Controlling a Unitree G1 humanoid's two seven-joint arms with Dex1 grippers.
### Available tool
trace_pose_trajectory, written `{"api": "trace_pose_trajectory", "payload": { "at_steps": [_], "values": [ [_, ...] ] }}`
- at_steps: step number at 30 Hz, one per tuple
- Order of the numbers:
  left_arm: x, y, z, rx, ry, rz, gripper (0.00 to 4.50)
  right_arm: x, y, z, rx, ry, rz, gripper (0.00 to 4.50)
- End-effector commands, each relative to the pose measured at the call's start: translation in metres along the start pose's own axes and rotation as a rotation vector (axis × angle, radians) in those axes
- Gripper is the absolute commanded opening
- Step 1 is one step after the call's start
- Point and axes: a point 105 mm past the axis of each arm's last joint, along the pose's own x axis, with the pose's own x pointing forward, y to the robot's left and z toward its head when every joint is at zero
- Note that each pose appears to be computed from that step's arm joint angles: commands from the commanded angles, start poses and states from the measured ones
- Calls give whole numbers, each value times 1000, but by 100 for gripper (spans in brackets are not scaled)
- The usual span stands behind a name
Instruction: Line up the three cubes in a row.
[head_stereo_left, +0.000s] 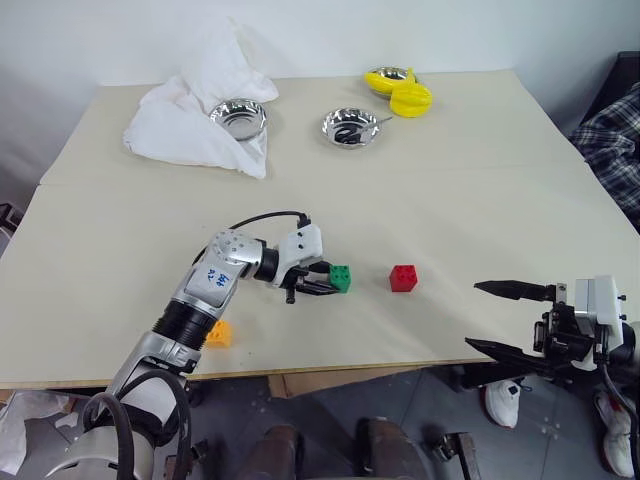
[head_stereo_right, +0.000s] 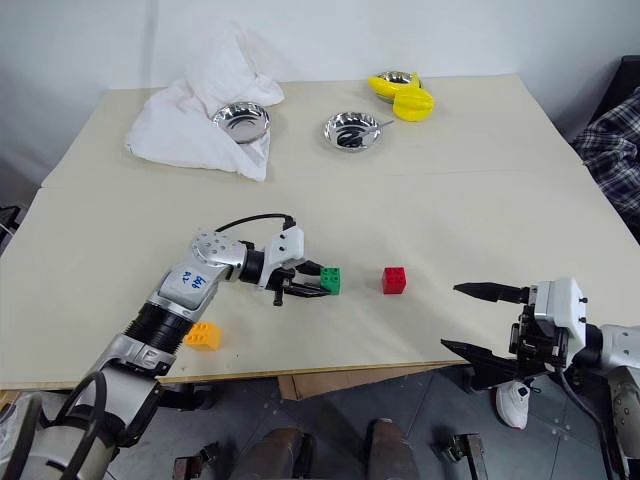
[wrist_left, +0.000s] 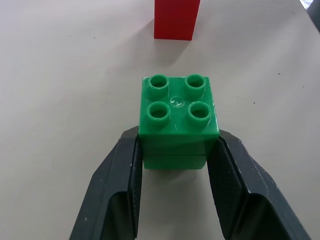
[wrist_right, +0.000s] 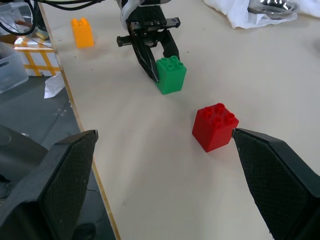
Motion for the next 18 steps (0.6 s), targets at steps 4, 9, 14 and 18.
{"api": "trace_pose_trajectory", "payload": {
  "at_steps": [4, 9, 14, 18],
  "values": [
    [6, -10, -10, -16, -9, -49, 148, 3, -2, 3, -23, -21, 8, 450],
    [2, -3, -13, -13, -22, -14, 245, 6, -3, 2, -25, -25, 18, 450],
    [-1, -8, -4, -10, -68, -59, 394, 7, -5, 2, -28, -28, 24, 450],
    [-8, -1, 5, 40, -97, -9, 446, 10, -6, 2, -30, -32, 30, 450]
  ]
}}
